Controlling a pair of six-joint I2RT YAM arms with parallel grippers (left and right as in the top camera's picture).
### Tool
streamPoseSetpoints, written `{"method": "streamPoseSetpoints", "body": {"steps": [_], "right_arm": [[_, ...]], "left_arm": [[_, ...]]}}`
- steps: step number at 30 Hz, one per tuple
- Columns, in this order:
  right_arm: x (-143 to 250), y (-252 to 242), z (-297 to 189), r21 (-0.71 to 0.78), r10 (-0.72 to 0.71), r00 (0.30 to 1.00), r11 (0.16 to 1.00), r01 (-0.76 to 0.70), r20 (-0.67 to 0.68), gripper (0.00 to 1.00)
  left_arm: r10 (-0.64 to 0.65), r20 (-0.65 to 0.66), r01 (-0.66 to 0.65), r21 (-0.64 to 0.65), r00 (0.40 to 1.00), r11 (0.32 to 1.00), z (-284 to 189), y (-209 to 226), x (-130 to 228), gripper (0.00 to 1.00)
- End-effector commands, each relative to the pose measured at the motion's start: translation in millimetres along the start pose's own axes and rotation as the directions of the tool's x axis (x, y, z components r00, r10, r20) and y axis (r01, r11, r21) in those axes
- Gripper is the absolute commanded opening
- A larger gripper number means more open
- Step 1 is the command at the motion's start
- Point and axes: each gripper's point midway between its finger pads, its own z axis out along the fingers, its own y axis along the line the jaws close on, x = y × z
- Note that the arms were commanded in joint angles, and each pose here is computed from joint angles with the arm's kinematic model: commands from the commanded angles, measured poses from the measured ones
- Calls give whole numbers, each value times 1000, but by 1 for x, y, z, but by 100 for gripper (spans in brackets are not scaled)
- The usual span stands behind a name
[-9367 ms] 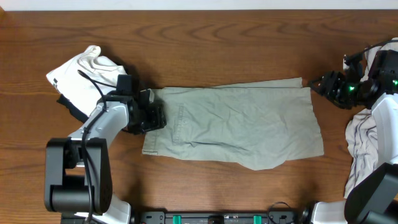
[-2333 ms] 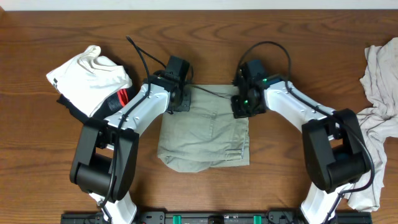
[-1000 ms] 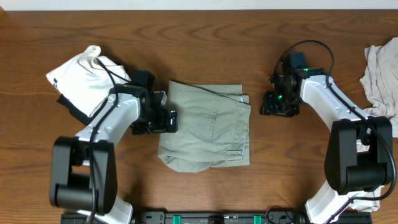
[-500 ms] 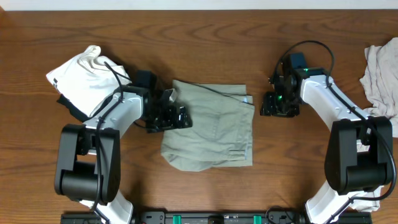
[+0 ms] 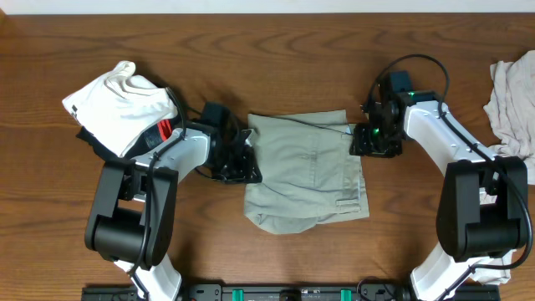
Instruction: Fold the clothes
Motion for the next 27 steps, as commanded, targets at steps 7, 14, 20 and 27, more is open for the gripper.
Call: {"method": "streamPoseSetpoints", "body": {"steps": [7, 14, 20, 27], "right_arm": [[-14, 95, -41, -490, -194, 965, 833, 256, 175, 12], [-2, 113, -21, -406, -269, 953, 862, 304, 140, 1], [11, 107, 15, -221, -286, 957, 931, 290, 53, 1], [37, 99, 56, -163, -249, 964, 959, 233, -89, 1]], "left_arm": [[-41, 8, 41, 26, 999, 999, 5, -1, -3, 50], [-46, 18, 45, 39, 999, 998, 4, -4, -6, 50], [-48, 17, 47, 38, 999, 998, 4, -4, -6, 69], [-77, 17, 76, 33, 997, 997, 1, 2, -5, 90]]}}
